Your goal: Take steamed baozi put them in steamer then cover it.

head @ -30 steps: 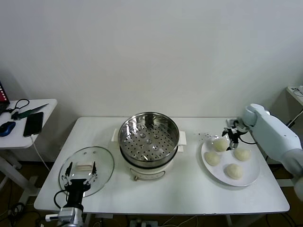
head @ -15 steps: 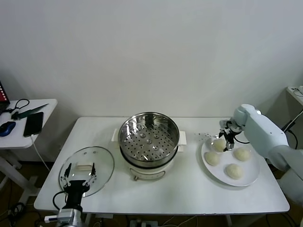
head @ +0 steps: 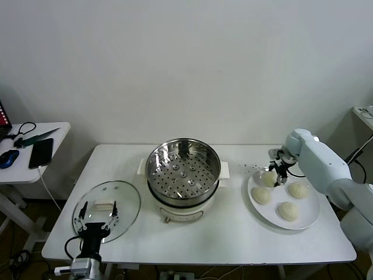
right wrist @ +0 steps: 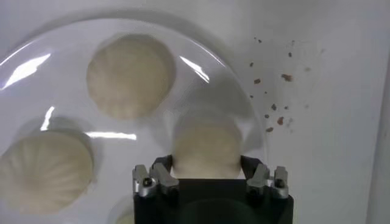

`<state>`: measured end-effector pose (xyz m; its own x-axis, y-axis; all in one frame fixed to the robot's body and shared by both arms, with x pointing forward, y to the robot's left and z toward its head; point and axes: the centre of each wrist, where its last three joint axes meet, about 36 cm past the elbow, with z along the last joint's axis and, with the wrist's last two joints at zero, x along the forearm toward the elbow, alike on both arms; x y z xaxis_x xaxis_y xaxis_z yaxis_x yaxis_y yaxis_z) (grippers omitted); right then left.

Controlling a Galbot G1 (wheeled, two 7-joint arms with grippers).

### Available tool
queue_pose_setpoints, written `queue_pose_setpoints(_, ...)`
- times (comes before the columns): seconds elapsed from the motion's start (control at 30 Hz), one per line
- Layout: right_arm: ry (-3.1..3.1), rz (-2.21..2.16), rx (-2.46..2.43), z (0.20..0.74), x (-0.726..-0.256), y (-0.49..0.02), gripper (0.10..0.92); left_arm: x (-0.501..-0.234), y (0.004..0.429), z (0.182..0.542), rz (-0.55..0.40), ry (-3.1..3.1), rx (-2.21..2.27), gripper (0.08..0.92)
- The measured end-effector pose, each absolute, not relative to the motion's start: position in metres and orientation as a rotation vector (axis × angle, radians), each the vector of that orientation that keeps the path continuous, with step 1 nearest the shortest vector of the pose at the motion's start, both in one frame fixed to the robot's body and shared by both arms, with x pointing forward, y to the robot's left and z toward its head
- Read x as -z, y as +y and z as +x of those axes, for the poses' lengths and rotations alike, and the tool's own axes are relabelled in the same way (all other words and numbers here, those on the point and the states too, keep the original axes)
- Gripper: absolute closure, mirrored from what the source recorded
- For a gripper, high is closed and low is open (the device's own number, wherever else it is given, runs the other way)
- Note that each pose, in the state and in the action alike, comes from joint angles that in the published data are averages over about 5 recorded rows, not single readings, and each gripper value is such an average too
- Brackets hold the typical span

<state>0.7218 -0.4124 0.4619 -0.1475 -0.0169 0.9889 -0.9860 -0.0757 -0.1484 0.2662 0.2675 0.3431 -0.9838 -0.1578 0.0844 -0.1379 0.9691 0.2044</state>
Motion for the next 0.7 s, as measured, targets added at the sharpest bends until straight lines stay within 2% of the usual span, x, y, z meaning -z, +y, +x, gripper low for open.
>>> queue_pose_setpoints(0.2,-1.291,1.221,-1.405,0.725,-0.483,-0.413,0.327,-0.342,0.267,0.265,0.227,-3.015,0.301,0.177)
queue_pose_setpoints(0.33,-1.278,1.256,-1.471,0.733,-0.513,-0.403,0.332,-0.343,0.268,0.264,0.229,-3.015,0.299,0.177)
queue_pose_setpoints(0.7,-1.126,1.442,-1.831,0.753,-0.633,-0.315,0.331,-0.344,0.266,0.261,0.219,-3.014,0.300,0.177)
